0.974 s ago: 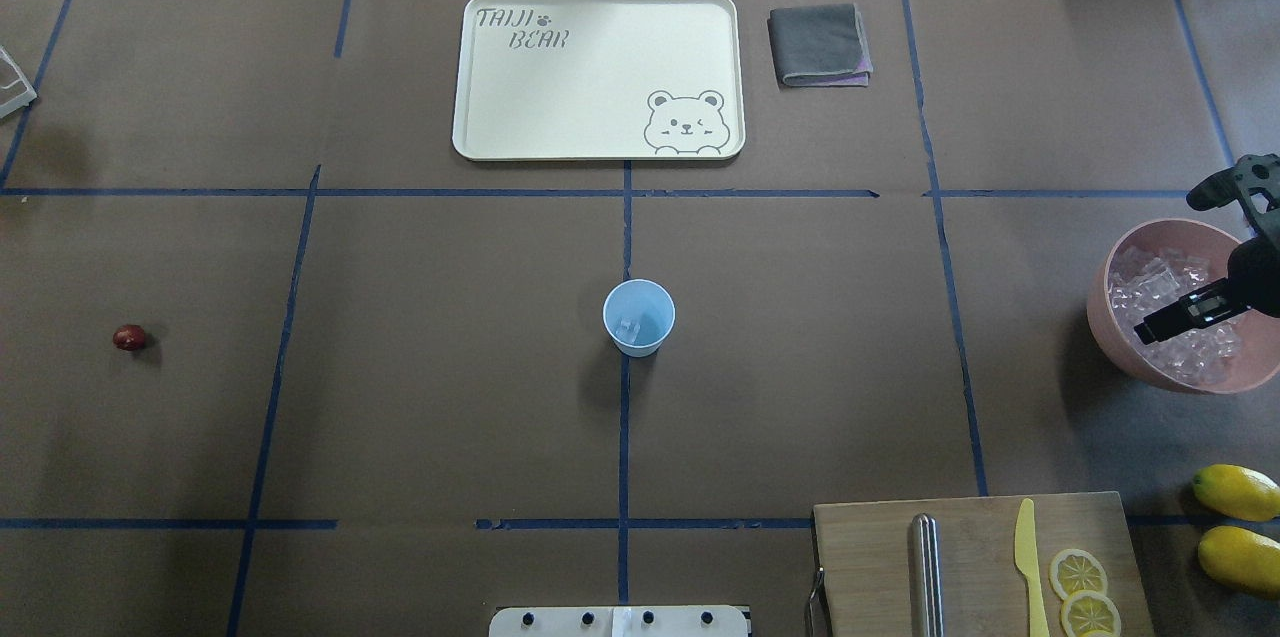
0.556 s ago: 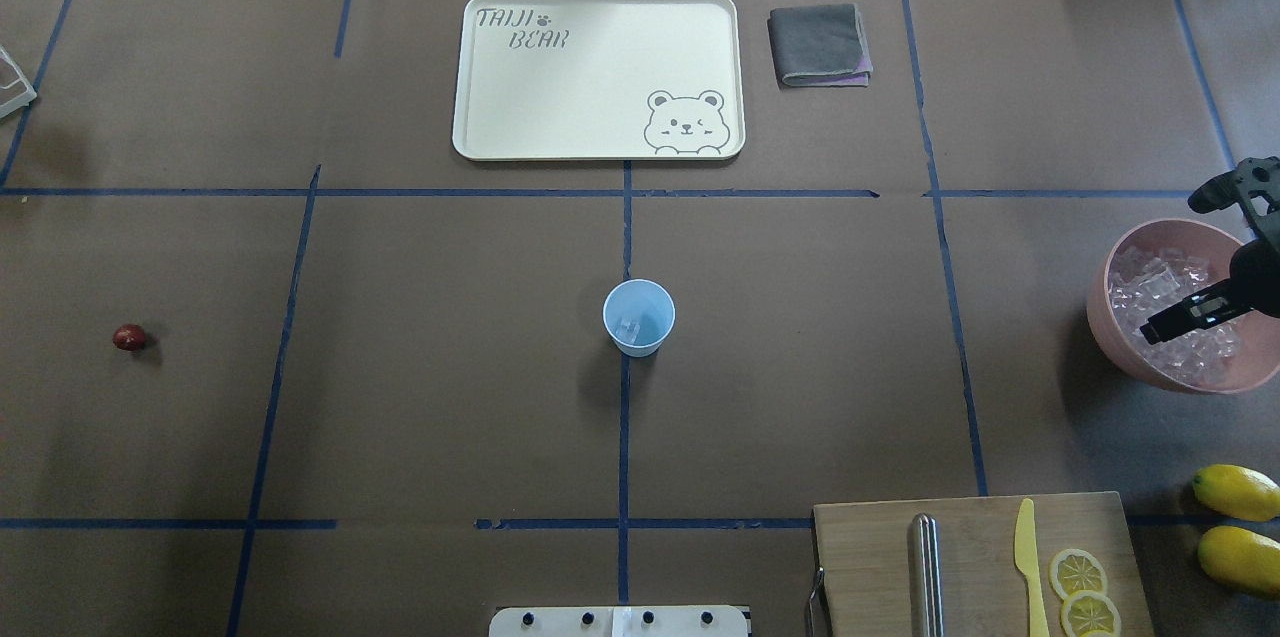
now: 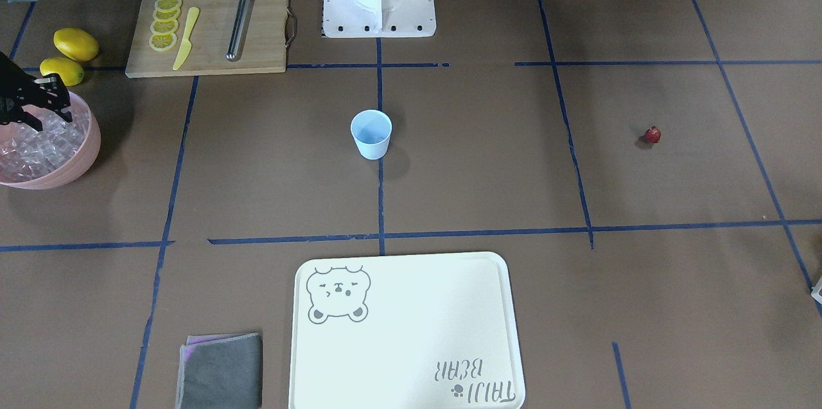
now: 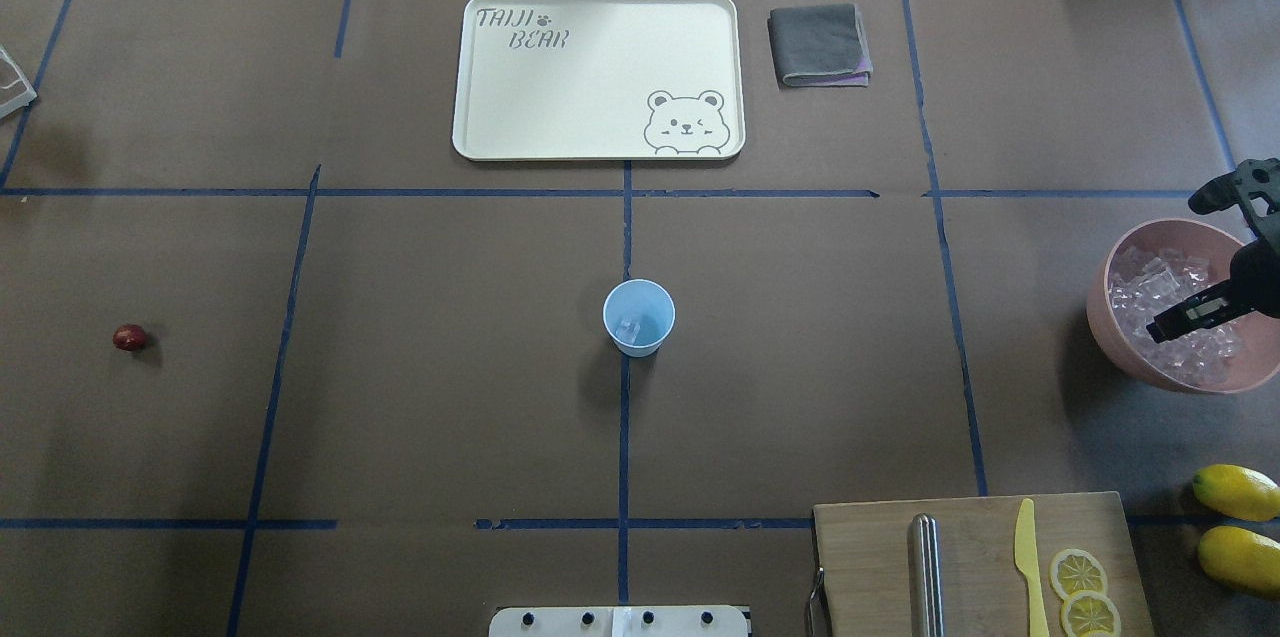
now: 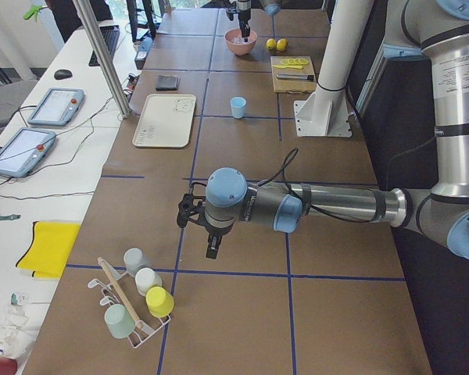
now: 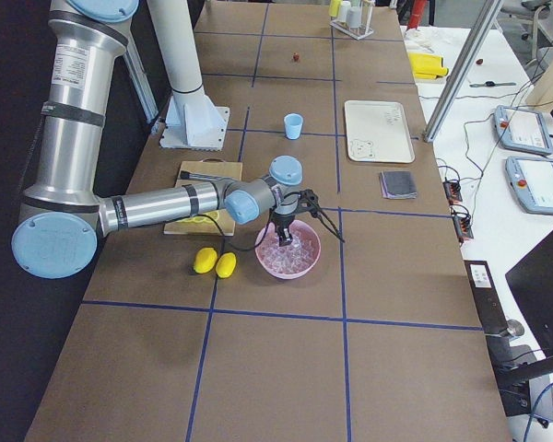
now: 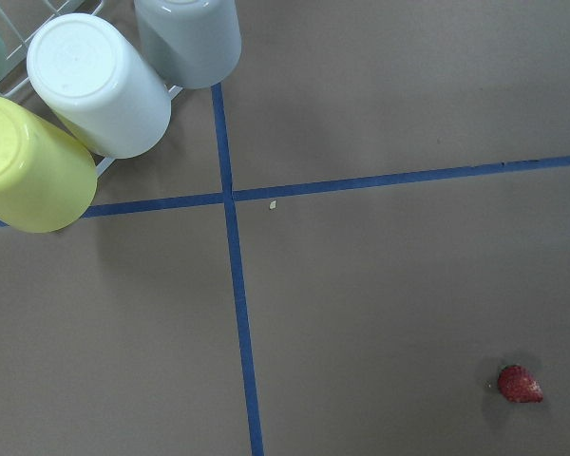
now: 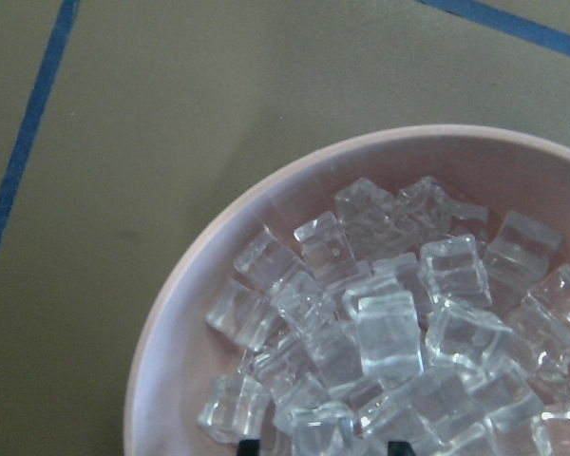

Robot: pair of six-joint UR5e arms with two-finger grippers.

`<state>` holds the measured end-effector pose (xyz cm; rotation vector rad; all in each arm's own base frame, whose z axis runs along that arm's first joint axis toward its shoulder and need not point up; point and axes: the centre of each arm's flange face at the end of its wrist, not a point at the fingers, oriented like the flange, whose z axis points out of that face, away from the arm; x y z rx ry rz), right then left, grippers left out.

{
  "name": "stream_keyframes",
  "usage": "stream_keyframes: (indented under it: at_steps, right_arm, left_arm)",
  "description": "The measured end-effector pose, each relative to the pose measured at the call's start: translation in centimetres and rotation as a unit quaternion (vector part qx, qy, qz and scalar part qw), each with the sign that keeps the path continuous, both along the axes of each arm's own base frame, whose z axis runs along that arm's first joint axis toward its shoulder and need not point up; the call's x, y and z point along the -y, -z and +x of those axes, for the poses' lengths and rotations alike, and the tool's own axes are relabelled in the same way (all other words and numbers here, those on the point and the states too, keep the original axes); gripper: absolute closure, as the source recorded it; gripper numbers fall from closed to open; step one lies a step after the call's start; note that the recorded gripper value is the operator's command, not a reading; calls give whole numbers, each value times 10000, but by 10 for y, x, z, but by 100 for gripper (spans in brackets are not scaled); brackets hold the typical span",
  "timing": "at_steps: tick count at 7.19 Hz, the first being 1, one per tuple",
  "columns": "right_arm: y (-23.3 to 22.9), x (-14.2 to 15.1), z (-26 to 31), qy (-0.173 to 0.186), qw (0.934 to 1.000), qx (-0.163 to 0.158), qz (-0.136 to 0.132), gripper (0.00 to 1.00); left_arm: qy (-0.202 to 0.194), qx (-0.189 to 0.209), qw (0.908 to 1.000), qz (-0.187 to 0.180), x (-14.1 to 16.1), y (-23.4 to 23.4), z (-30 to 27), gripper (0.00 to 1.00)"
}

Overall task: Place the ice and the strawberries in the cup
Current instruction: 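Lower the right gripper into the bowl and grasp more ice cubes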

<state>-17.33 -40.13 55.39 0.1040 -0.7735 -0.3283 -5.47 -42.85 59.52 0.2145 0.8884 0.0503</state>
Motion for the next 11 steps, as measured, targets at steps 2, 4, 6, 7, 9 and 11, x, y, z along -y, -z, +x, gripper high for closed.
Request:
stream_keyframes:
  at_steps: [2,4,6,7,9,11]
  right_arm:
    - [-1,2,-1,0,10000,-5,-5,60]
    - [-2,2,-2,1,10000,-5,-7,98]
    - [2,3,2,-37,10000,28,25,100]
    - [12,4,12,-133,9998,94,91,100]
    - [60,3,44,-433,9976,467,274,100]
    - [131,14,33,-906,9901,1073,-26,100]
  left_arm:
    - [-3,0,10000,-15,0,-2,0,0]
    - [-3,0,10000,-16,0,-2,0,0]
    - [-3,0,10000,-13,1,-2,0,0]
    - [-3,0,10000,-14,1,-2,0,0]
    - [-1,-1,10000,-1,1,0,0,0]
    - [-3,-5,10000,14,1,1,0,0]
